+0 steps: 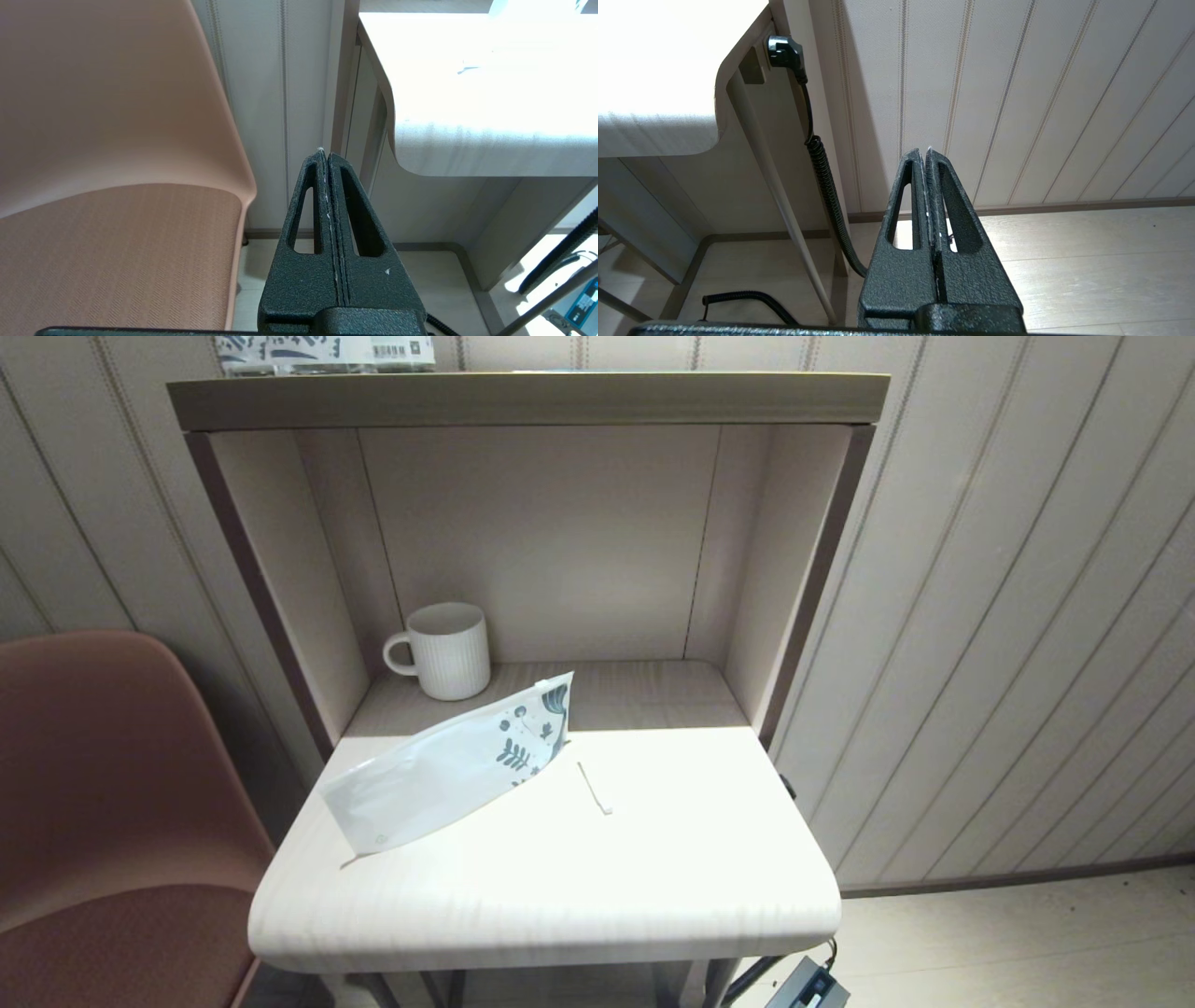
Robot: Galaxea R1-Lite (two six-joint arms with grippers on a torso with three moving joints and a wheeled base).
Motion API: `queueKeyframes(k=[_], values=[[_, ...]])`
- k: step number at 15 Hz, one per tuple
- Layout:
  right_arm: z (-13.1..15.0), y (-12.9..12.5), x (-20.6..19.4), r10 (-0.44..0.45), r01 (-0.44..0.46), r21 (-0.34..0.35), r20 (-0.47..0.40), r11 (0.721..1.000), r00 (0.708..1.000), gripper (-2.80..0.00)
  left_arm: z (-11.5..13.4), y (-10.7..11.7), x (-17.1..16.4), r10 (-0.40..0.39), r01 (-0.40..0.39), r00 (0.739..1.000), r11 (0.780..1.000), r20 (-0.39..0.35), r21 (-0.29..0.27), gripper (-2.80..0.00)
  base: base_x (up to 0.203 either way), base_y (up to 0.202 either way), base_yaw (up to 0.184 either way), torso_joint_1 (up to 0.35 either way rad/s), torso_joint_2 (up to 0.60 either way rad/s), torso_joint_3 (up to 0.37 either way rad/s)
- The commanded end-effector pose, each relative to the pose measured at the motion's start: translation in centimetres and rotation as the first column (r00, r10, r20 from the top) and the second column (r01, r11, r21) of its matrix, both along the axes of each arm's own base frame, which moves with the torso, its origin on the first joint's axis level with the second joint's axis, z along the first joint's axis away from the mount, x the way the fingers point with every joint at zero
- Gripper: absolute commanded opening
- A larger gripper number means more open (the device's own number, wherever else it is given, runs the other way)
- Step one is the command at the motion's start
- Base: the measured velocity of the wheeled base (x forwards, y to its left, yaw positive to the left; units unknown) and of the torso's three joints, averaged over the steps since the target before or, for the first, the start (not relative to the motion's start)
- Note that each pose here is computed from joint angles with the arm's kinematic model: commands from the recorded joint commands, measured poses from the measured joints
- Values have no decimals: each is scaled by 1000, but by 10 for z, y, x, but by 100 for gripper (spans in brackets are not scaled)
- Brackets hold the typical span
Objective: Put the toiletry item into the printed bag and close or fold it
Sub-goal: Pick up the storage bag
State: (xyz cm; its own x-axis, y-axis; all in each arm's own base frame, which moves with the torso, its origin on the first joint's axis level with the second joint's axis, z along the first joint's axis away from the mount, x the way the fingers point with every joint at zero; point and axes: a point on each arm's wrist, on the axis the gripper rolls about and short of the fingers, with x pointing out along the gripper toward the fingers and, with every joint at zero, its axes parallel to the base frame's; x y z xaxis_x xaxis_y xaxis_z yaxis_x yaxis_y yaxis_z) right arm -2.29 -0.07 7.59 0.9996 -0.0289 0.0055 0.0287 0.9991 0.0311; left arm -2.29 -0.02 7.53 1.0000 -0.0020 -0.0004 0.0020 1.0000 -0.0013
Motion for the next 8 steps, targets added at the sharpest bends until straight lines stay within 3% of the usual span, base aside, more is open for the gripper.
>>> queueKeyframes(k=[1, 5, 6, 8], values=[[0, 0, 0, 1, -1, 0, -1, 1000, 1000, -280, 0, 0, 0, 0, 0, 1000, 1000, -1, 0, -280, 0, 0, 0, 0, 0, 0], [0, 0, 0, 1, -1, -2, -1, 1000, 1000, -280, 1, 0, -1, 3, -3, 1000, 1000, -7, 27, -280, 0, 0, 0, 0, 0, 0], [0, 0, 0, 3, -3, -2, -1, 1000, 1000, -280, 12, 0, -2, -3, 3, 1000, 999, 9, 40, -280, 0, 0, 0, 0, 0, 0], [0, 0, 0, 3, -3, 0, -1, 1000, 1000, -280, 63, 0, -7, -15, 12, 998, 999, 66, 49, -280, 0, 0, 0, 0, 0, 0]])
